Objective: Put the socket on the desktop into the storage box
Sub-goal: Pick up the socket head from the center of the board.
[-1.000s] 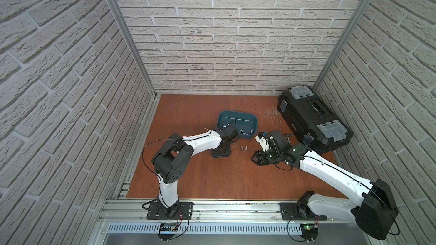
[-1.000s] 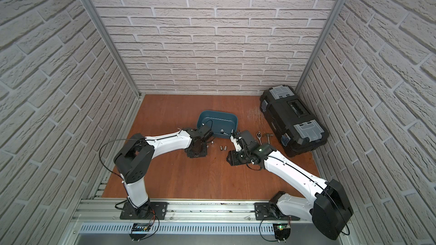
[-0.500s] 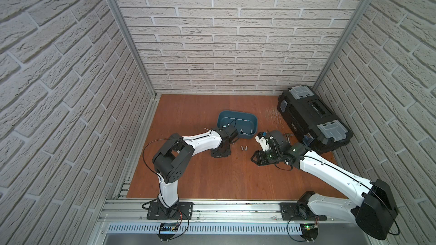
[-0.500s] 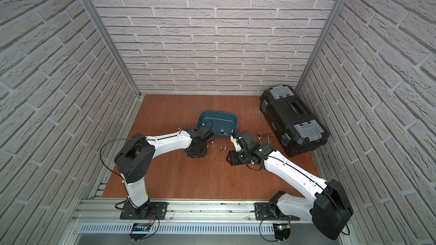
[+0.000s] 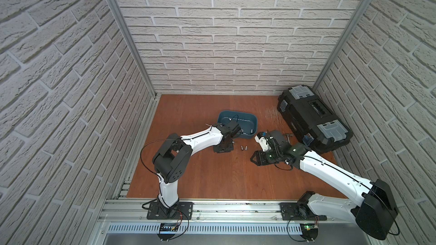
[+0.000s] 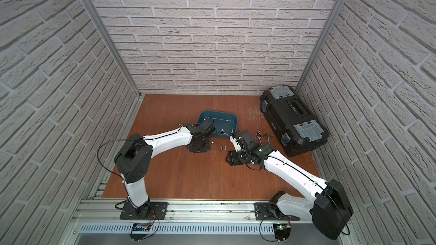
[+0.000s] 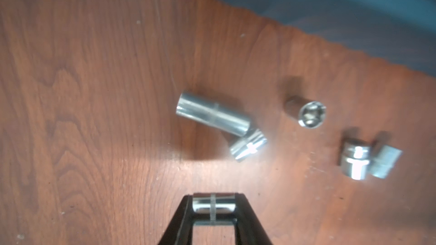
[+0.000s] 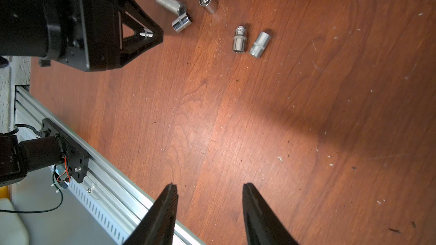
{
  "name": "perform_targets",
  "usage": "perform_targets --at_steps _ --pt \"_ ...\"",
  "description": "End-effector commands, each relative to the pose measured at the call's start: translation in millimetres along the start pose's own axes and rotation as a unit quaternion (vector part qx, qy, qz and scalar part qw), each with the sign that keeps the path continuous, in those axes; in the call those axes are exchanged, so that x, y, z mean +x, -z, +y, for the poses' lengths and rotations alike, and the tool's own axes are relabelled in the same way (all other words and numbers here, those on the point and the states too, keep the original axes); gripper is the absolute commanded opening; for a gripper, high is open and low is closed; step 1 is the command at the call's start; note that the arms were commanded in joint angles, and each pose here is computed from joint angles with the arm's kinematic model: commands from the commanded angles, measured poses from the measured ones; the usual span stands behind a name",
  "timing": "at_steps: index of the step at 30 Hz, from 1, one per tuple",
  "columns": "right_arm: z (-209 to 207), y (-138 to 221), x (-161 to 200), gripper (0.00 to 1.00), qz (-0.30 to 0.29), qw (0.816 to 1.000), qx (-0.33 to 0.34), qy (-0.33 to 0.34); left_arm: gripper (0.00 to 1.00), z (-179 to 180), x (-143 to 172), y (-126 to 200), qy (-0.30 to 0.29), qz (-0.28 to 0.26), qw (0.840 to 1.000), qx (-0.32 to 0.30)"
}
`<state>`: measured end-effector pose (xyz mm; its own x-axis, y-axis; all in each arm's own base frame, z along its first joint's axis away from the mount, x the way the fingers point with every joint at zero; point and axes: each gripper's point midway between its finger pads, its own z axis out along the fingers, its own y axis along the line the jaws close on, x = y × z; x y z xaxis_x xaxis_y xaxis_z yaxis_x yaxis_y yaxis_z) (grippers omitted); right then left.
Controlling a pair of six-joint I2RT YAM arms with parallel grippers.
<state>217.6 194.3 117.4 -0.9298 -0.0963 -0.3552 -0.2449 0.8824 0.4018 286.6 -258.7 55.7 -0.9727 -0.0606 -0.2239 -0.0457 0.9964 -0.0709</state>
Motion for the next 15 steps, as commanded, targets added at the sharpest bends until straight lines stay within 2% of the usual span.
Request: perform_targets --at_steps 1,15 --pt "16.2 12.3 -16.5 0.51 -0.029 0.999 -0.024 0.012 0.20 -3.8 -12.1 20.2 -0.007 -0.017 1.000 0.009" --pt "26.0 19.0 -37.3 0.51 -0.038 0.999 -0.036 0.014 0.20 -25.1 -61.7 45.6 -0.001 -0.043 0.998 0.051"
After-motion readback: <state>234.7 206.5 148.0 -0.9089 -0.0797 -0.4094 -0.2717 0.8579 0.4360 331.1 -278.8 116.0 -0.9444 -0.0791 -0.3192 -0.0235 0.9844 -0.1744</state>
